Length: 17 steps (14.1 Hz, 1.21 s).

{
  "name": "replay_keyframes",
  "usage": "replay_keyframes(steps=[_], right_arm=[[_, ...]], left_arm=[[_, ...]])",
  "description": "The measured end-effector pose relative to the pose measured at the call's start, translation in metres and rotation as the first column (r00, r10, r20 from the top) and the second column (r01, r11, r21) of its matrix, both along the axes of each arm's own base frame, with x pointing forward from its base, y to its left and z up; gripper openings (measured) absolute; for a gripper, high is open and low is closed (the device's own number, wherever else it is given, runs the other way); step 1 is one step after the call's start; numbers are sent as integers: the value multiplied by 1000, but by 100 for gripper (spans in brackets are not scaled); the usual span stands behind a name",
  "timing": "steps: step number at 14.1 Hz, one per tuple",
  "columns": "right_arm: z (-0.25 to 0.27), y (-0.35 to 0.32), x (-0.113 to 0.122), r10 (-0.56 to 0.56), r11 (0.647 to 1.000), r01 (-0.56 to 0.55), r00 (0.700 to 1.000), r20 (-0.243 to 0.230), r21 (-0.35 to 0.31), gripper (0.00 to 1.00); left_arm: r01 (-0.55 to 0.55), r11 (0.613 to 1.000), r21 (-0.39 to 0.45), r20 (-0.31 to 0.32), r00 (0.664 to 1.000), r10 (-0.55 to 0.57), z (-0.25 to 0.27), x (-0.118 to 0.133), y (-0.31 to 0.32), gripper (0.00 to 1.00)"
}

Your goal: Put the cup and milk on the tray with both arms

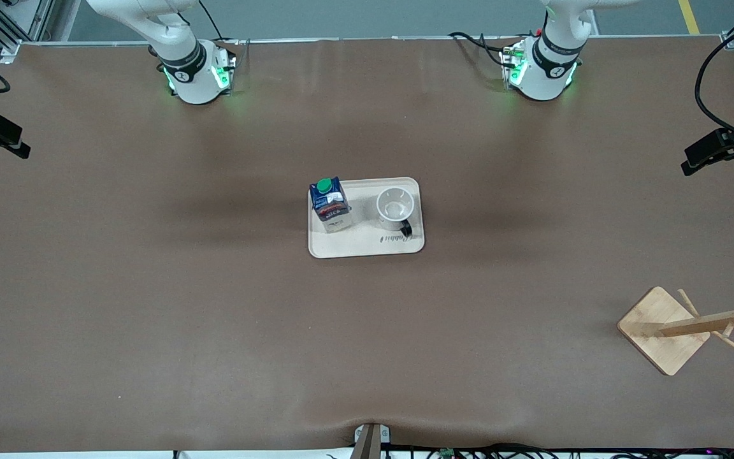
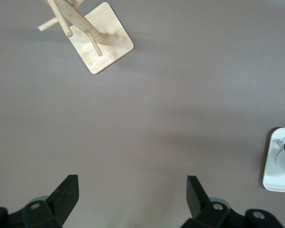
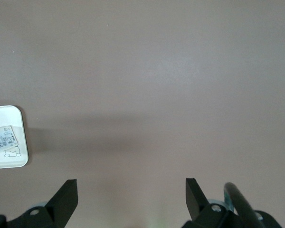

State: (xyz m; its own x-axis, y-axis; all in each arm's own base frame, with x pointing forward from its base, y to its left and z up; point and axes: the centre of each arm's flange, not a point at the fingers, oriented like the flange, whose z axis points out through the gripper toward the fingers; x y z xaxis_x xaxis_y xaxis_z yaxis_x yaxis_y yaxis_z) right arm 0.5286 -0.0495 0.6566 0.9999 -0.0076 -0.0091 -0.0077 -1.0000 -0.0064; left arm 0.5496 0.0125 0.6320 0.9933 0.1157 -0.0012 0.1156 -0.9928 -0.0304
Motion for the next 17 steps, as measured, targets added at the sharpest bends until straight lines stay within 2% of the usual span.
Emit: replay_keyframes(steps=[17], right_arm=[[1, 4, 1, 6, 1000, -6, 1000, 4, -4, 100]], left_arm=[[11, 1000, 1, -8, 1000, -11, 7, -8, -18, 100]])
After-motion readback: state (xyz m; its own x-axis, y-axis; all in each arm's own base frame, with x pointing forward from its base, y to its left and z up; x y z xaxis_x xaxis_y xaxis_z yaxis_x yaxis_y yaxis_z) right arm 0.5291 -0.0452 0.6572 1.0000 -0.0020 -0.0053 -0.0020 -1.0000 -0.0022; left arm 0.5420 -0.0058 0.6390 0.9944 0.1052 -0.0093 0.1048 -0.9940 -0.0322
